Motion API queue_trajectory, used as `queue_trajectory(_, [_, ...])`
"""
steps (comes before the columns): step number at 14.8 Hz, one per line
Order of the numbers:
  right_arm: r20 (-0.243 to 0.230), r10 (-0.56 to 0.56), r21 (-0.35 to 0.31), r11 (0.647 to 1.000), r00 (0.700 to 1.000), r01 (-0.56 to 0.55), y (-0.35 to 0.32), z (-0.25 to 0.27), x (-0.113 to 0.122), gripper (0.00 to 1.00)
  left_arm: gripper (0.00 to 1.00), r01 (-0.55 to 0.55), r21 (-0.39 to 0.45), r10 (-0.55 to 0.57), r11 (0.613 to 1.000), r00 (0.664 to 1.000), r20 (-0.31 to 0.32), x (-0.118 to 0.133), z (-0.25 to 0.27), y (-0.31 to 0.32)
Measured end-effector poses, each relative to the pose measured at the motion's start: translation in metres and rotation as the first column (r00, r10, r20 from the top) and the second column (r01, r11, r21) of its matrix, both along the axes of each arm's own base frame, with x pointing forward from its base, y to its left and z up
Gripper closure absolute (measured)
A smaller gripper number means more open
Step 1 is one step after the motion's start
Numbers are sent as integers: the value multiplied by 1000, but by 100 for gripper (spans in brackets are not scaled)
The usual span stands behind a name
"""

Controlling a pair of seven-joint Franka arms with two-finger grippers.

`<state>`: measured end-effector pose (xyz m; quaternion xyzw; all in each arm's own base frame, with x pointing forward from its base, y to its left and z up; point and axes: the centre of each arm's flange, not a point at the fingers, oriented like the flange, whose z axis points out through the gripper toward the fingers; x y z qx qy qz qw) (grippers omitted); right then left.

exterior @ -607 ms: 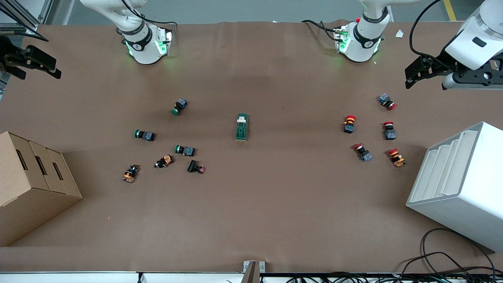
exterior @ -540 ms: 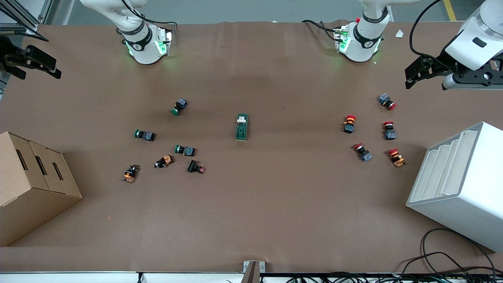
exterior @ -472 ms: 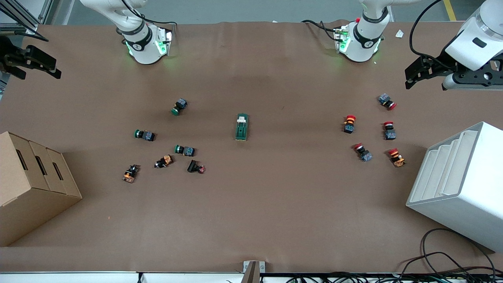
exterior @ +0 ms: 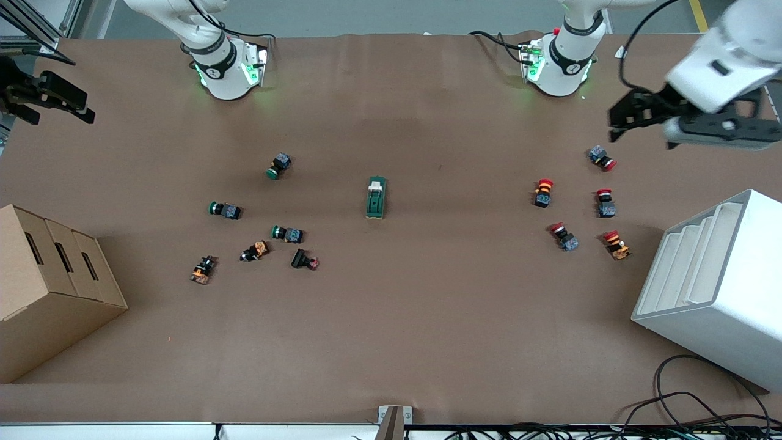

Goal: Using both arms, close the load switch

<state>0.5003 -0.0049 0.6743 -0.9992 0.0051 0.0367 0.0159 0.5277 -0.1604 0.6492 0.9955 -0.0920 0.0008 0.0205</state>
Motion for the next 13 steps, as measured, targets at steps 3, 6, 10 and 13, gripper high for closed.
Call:
queue_trajectory(3, [7, 2, -17, 1000, 1000, -2, 0, 1, 1, 0, 0, -72, -2, 72, 997, 997, -36, -7, -16, -72])
queue_trajectory(6, [8, 7, -23, 1000, 1000, -7, 2, 1, 1, 0, 0, -139, -11, 138, 990, 990, -36, -36, -27, -154])
queue_trajectory(10, [9, 8, -24, 1000, 1000, -8, 3, 1, 1, 0, 0, -204, 37, 204, 978, 979, 9, -73, -66, -250])
queue_trajectory(13, [10, 8, -16, 1000, 1000, -8, 3, 1, 1, 0, 0, -286, 59, 286, 956, 958, 11, -99, -96, -299])
